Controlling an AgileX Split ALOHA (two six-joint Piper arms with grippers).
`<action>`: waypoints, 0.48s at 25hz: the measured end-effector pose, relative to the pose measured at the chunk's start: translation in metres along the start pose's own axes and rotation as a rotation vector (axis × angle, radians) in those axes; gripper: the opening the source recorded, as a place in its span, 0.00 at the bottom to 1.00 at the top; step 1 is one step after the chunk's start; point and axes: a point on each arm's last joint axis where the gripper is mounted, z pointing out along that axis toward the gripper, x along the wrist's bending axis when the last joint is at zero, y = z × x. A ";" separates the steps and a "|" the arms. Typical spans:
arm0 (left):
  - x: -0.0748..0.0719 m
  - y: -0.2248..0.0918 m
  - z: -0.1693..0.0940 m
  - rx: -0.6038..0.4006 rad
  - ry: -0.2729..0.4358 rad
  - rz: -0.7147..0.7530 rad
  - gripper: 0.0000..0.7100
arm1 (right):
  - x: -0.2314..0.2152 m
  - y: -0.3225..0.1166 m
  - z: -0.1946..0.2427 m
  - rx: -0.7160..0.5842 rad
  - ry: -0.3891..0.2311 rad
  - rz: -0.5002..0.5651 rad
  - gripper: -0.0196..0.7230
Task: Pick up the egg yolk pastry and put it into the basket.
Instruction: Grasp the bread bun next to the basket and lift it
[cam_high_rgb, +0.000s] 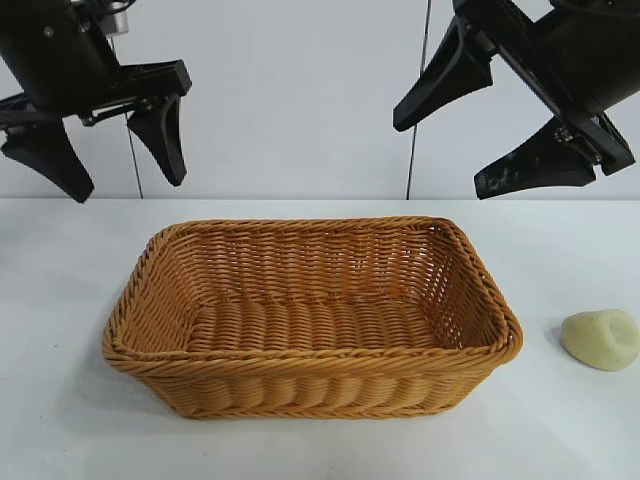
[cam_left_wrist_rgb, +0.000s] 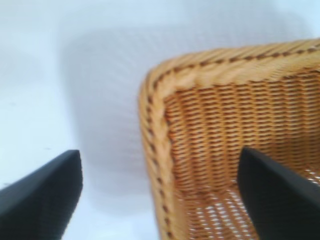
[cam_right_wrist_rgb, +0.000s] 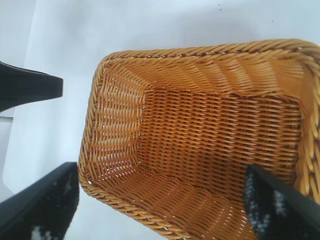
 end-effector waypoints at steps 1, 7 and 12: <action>0.006 0.004 -0.005 -0.004 0.021 0.000 0.86 | 0.000 0.000 0.000 0.000 0.000 0.000 0.88; 0.064 0.017 -0.023 -0.017 0.097 -0.117 0.86 | 0.000 0.000 0.000 0.000 0.000 0.000 0.88; 0.100 0.011 -0.030 0.048 0.150 -0.183 0.86 | 0.000 0.000 0.000 0.000 0.000 0.000 0.88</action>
